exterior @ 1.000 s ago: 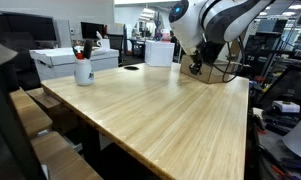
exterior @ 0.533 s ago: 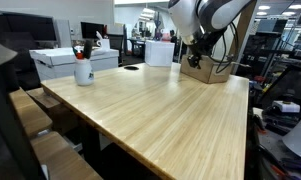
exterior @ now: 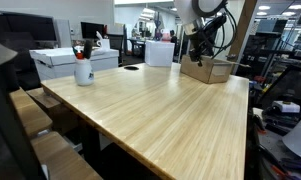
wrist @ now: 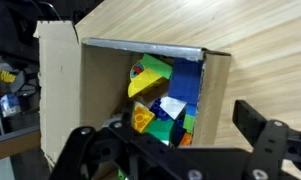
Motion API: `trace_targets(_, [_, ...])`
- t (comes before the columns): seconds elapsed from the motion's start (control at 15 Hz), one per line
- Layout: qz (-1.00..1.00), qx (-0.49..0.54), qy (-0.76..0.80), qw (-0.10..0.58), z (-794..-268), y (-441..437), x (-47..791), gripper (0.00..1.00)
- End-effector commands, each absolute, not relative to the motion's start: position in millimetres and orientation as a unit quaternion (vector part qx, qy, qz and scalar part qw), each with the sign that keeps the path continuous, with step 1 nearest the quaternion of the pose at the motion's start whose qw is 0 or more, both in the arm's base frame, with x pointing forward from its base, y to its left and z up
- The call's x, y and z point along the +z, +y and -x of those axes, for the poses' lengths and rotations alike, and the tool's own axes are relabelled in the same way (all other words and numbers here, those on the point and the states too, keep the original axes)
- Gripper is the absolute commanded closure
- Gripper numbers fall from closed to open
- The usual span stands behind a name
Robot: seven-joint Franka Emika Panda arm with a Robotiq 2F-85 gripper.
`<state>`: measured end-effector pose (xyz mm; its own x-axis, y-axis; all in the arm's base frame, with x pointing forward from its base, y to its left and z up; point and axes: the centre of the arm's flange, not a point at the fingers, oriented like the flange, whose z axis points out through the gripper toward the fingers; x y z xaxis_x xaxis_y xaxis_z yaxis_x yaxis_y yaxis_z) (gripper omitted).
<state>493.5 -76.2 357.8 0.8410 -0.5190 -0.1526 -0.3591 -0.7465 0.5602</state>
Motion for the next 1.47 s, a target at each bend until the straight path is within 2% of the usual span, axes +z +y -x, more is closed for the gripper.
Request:
trace_targets(0.0, [-0.931, -0.183, -0.238, 0.21, -497.8, -85.6, 367.1, 0.09])
trace_targets(0.07, [-0.931, -0.185, -0.242, 0.2, -497.9, -86.9, 368.6, 0.28])
trace_targets(0.6, [-0.928, -0.183, -0.261, 0.193, -497.0, -90.2, 368.9, 0.71])
trace_targets(0.8, [-0.927, -0.168, -0.262, 0.209, -492.3, -81.4, 366.5, 0.93])
trace_targets(0.87, [-0.927, -0.16, -0.261, 0.217, -490.2, -76.8, 365.3, 0.96])
trace_targets(1.07, [-0.927, -0.154, -0.255, 0.23, -487.3, -66.5, 362.4, 0.97])
trace_targets(1.4, [-0.923, -0.141, -0.243, 0.264, -482.0, -50.5, 354.9, 0.96])
